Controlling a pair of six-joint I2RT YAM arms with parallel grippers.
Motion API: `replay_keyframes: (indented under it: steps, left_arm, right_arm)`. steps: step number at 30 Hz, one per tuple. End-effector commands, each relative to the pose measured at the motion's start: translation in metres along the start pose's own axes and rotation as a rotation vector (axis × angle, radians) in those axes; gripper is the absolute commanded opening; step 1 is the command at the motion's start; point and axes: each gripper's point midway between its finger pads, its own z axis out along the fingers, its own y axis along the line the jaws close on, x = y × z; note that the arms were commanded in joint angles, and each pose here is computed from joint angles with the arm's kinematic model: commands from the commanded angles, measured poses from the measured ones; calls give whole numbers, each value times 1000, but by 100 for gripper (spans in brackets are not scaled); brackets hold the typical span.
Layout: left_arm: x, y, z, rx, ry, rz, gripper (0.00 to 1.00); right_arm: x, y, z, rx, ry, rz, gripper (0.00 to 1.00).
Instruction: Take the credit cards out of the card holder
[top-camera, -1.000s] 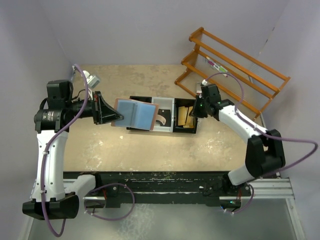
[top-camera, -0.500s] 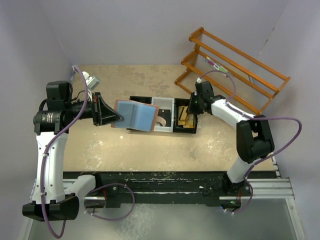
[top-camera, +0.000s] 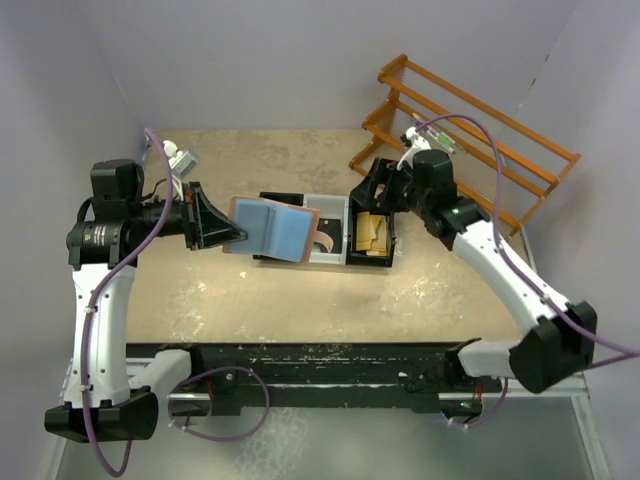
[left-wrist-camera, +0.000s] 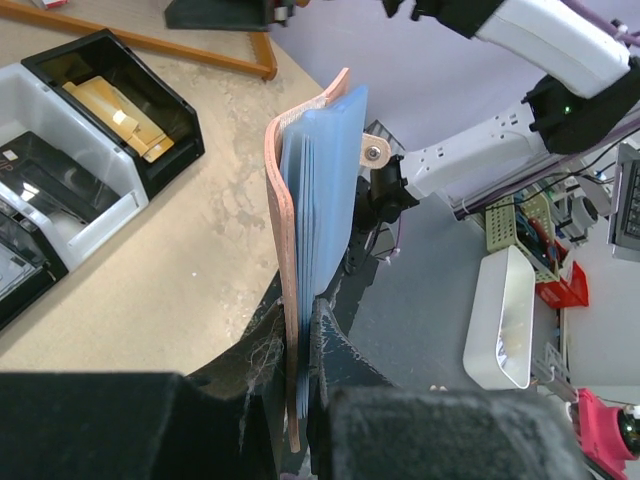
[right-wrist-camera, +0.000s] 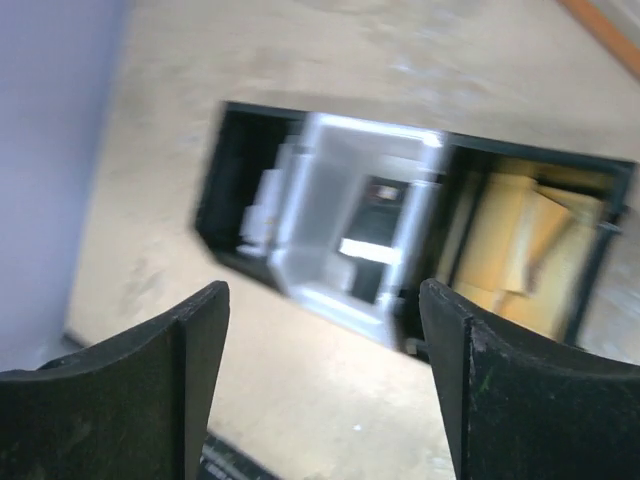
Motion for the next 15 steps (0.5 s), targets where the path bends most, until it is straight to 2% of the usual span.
replay_keyframes:
  steps: [1, 4, 9, 15]
  left_arm:
    - [-12, -20, -3, 55, -23, 81, 0]
    - [-11, -19, -3, 51, -23, 78, 0]
    - [-9, -20, -3, 62, -18, 74, 0]
    - [-11, -25, -3, 81, -19, 77, 0]
  right_arm:
    - [-34, 92, -60, -407, -101, -12, 84]
    - [-34, 137, -101, -650, -125, -28, 94]
    - [-24, 195, -144, -896, -110, -69, 98]
    - [-7, 243, -165, -1048, -65, -129, 100]
